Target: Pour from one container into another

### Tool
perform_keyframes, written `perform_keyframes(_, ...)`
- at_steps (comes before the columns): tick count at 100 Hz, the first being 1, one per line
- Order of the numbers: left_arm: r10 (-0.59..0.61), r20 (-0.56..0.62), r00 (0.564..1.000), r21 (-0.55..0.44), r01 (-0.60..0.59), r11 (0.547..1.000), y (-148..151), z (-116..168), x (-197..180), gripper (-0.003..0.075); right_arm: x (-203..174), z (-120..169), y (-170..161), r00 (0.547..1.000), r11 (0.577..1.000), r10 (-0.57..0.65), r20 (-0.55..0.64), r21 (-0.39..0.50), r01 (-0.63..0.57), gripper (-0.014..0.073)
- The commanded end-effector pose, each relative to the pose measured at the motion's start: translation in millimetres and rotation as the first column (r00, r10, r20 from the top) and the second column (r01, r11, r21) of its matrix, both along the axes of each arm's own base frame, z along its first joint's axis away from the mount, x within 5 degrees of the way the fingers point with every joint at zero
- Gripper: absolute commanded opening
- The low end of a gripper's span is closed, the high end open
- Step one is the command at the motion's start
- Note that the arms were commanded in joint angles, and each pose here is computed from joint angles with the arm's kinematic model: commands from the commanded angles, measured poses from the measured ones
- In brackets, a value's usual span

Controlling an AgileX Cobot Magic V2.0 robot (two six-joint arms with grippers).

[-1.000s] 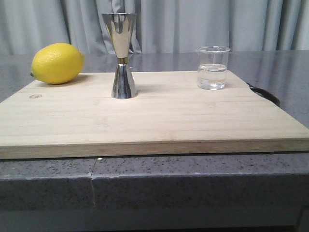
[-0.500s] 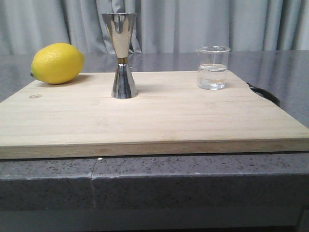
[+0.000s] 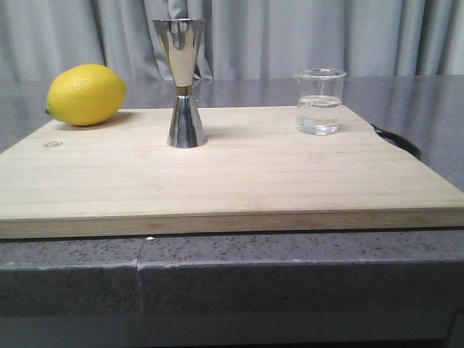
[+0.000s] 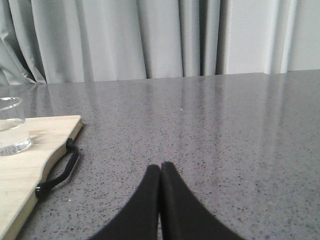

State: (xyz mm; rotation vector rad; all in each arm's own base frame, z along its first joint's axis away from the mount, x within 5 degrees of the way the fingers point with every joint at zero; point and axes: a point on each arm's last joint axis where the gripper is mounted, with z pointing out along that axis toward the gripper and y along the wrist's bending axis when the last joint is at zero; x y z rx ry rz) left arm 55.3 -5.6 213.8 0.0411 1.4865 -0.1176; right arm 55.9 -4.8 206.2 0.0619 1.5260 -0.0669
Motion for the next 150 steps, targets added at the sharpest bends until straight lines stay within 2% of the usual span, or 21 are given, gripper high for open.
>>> perform_keyframes(1, 0.002, 0.115, 0.993, -0.070, 0.006, 0.998, 1, 16, -5, -0.0019, -3, 12, 1, 0.994, 0.999, 0.013, 0.108, -0.030, -0.010, -0.0070)
perform_keyframes(17, -0.005, 0.143, 0.990, -0.092, 0.018, 0.996, 1, 44, -13, -0.0019, -9, 39, 1, 0.987, 0.999, 0.008, 0.161, -0.034, -0.003, -0.0070)
perform_keyframes(31, -0.014, 0.126, 0.992, -0.083, 0.025, 0.996, 1, 75, -19, -0.0019, -12, 67, 0, 0.989, 0.999, -0.005, 0.147, -0.032, 0.010, -0.0070)
perform_keyframes(56, 0.008, 0.031, 0.999, 0.072, -0.011, 0.997, 1, 126, -8, -0.0019, 3, 116, -3, 1.000, 1.000, -0.025, 0.019, -0.018, 0.025, -0.0070)
perform_keyframes(72, 0.006, -0.029, 1.000, 0.073, -0.004, 0.997, -1, 145, 12, -0.0019, 21, 140, -6, 0.993, 0.998, -0.053, -0.102, -0.044, 0.048, -0.0070)
perform_keyframes(82, 0.006, -0.073, 0.997, 0.077, -0.001, 0.997, -3, 147, 26, -0.0019, 34, 147, -9, 0.983, 0.996, -0.069, -0.170, -0.061, 0.059, -0.0070)
perform_keyframes(102, 0.007, -0.132, 0.991, 0.083, 0.004, 0.997, -4, 142, 42, -0.0019, 45, 147, -9, 0.978, 0.997, -0.066, -0.196, -0.061, 0.054, -0.0070)
perform_keyframes(150, 0.007, -0.139, 0.990, 0.083, 0.004, 0.997, -5, 141, 48, -0.0019, 46, 145, -10, 0.973, 0.997, -0.069, -0.219, -0.060, 0.057, -0.0070)
